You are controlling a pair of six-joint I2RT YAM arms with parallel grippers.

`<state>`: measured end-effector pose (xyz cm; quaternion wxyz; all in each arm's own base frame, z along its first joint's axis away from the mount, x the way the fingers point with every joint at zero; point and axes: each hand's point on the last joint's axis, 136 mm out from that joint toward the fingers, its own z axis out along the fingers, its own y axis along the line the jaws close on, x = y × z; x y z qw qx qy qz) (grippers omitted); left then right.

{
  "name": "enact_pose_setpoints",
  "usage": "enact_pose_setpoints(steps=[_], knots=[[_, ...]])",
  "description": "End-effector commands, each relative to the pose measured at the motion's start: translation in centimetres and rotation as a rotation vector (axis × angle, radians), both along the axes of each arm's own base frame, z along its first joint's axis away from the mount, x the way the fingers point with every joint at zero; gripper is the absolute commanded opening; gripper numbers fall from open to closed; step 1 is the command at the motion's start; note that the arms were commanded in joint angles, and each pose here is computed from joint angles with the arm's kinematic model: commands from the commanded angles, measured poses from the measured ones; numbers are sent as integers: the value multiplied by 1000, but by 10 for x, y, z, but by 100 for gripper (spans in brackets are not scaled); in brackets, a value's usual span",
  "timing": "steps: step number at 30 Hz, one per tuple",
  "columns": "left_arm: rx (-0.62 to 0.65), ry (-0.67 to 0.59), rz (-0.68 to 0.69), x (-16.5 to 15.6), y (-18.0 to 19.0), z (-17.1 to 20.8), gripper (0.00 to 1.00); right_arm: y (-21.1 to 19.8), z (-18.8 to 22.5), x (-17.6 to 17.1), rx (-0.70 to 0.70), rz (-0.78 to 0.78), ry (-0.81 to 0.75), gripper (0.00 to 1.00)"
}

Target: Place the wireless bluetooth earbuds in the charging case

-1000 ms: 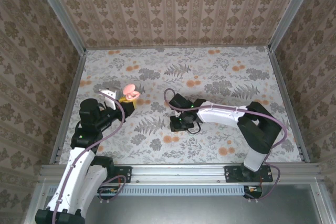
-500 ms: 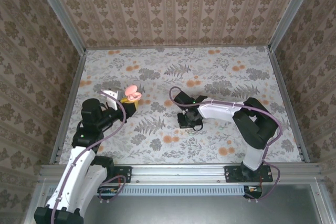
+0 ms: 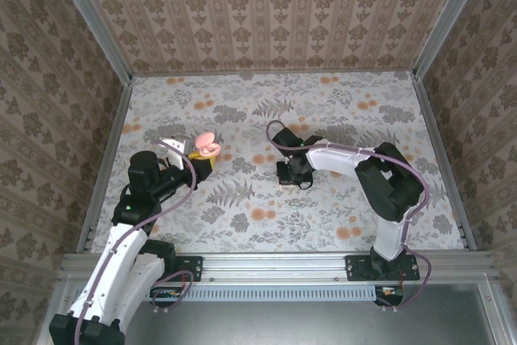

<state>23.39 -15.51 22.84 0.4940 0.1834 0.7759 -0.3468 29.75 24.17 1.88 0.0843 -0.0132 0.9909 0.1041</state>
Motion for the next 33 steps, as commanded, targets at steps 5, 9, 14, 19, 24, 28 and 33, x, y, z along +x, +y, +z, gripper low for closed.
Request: enact_pose_setpoints(steps=[5, 9, 14, 19, 24, 28, 33], knots=[[-2, -37, -3, 1, -1, 9, 0, -2, 20, 2, 10, 6, -31, 14], [-2, -38, -5, 1, -1, 8, 0, 5, 27, -6, 68, 53, -27, 16], [-14, -27, -15, 0, -3, 6, 0, 17, 28, -7, 118, 157, -36, 29], [-33, -4, -67, -3, -12, 5, 0, 26, 17, -9, 157, 262, -3, 37], [-51, 25, -166, -12, -29, 4, 0, 24, 11, -7, 139, 320, 7, 38], [-48, 28, -224, -16, -44, 2, 0, 20, 7, -2, 109, 339, -2, 38], [-35, 45, -266, -17, -57, -3, 0, 21, 1, 0, 97, 351, 4, 37]])
